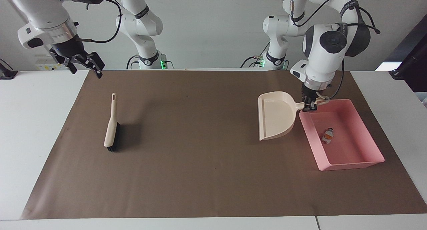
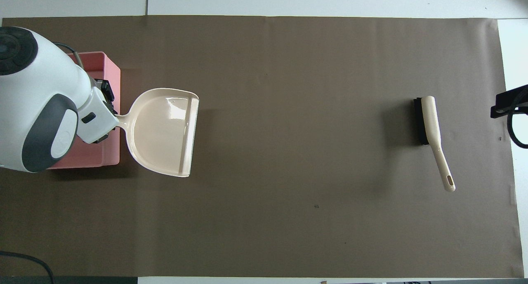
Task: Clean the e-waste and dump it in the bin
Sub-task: 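Lower the dustpan back onto the table with the left gripper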
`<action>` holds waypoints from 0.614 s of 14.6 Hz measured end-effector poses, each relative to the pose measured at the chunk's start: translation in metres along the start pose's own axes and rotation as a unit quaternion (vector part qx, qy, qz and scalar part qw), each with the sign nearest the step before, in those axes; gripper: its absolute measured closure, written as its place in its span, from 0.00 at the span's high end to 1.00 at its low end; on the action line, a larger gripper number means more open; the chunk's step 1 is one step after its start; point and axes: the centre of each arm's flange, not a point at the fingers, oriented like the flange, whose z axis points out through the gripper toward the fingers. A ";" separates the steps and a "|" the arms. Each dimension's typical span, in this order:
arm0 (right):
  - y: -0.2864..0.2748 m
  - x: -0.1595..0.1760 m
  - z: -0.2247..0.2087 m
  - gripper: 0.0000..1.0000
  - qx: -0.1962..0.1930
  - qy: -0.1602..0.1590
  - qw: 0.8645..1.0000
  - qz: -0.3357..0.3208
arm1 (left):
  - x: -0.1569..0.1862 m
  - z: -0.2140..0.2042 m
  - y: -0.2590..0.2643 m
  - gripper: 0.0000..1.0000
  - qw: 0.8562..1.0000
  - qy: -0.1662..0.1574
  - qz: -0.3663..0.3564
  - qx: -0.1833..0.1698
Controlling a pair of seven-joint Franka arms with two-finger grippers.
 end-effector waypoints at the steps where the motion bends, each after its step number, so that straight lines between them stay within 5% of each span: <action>1: -0.001 0.000 0.000 1.00 0.000 0.000 1.000 0.001 | 0.020 0.015 0.005 0.33 1.000 0.000 -0.007 0.002; 9: -0.001 -0.001 0.001 1.00 0.001 -0.004 1.000 0.017 | 0.054 0.082 0.023 0.33 0.999 0.002 -0.033 -0.004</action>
